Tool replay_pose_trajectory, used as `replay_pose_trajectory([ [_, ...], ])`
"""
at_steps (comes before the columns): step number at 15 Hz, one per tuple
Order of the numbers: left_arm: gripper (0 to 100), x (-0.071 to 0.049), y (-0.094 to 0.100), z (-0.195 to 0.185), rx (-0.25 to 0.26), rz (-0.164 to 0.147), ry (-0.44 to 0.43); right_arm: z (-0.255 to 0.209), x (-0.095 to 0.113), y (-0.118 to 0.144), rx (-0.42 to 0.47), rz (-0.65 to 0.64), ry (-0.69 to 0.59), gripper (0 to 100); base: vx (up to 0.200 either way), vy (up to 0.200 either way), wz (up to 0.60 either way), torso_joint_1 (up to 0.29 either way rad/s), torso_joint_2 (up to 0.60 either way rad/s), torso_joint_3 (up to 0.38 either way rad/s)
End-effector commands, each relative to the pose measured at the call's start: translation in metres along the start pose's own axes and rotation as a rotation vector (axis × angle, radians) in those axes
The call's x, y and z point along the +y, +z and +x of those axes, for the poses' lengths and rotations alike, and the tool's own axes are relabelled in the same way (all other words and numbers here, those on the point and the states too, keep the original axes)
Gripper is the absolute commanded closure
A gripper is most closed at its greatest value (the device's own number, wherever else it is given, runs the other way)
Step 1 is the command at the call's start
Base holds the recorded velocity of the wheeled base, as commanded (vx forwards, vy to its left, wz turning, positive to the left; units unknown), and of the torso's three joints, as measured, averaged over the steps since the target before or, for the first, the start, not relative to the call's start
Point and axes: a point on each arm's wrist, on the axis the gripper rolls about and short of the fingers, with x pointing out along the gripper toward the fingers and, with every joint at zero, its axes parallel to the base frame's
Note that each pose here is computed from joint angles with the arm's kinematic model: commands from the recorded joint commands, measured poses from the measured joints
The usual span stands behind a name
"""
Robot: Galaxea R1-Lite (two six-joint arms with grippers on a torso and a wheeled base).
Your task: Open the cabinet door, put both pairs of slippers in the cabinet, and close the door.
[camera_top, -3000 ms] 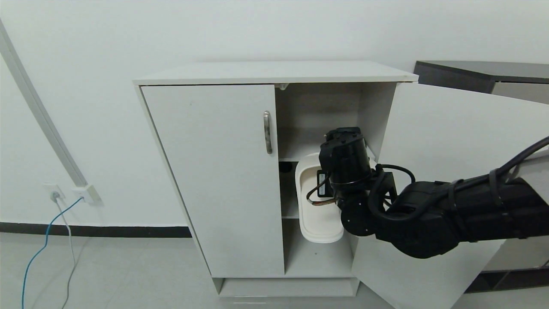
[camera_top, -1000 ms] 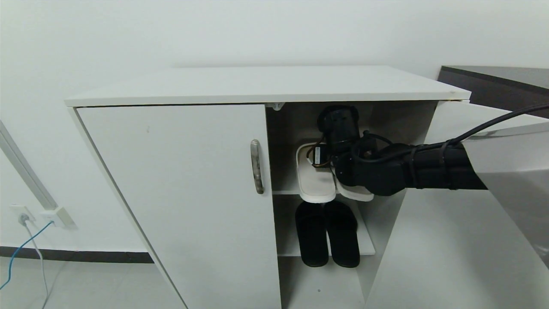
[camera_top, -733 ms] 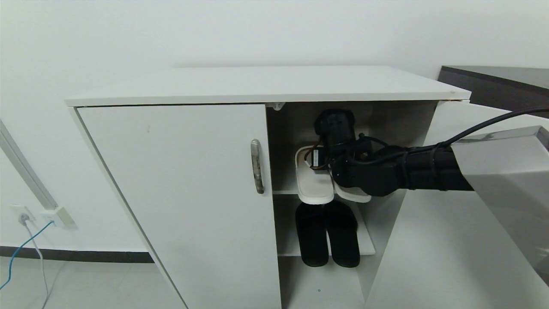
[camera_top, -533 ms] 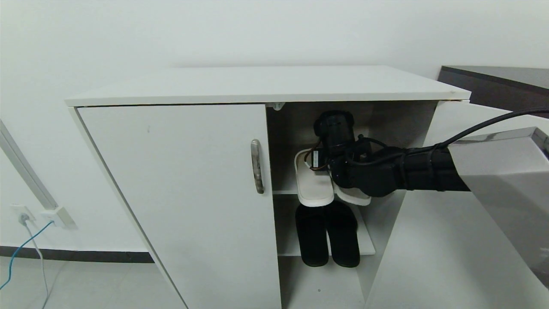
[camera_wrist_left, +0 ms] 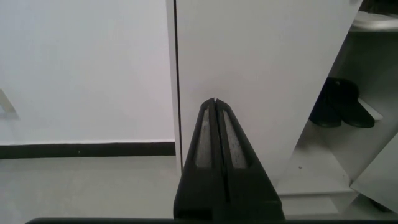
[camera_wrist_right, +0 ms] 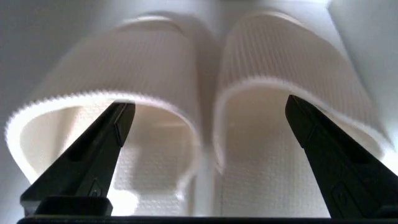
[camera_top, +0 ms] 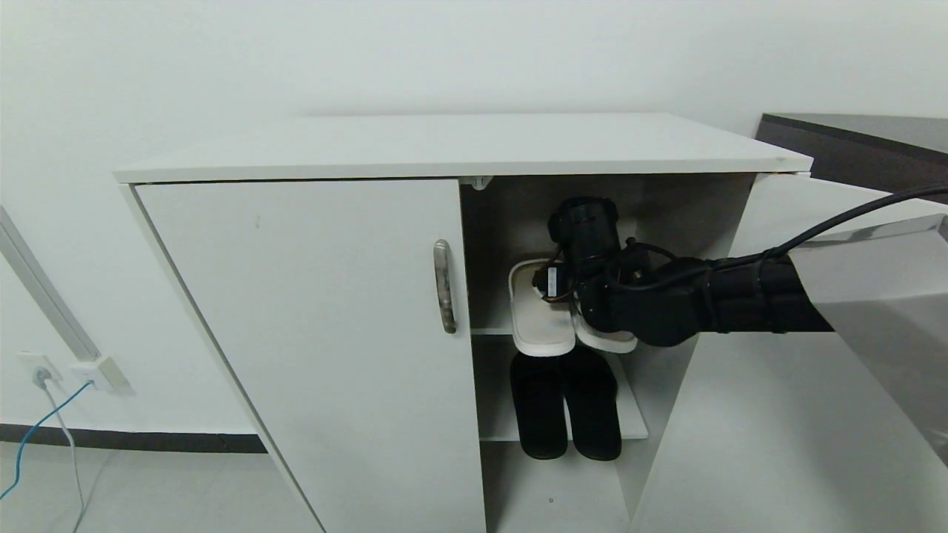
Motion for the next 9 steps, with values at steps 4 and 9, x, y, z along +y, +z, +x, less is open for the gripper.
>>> replay_pose_trajectory([
  [4,100,0.0,0.0,0.0,0.001,0.0,-0.001,-0.064,-0.011,0.001,0.016,0.015,0.063,0,0.0,0.0,0.0,0.0,0.0,0.0],
  [9,100,0.0,0.0,0.0,0.001,0.001,-0.004,-0.106,-0.025,-0.014,0.012,0.014,0.13,0,0.0,0.0,0.0,0.0,0.0,0.0],
])
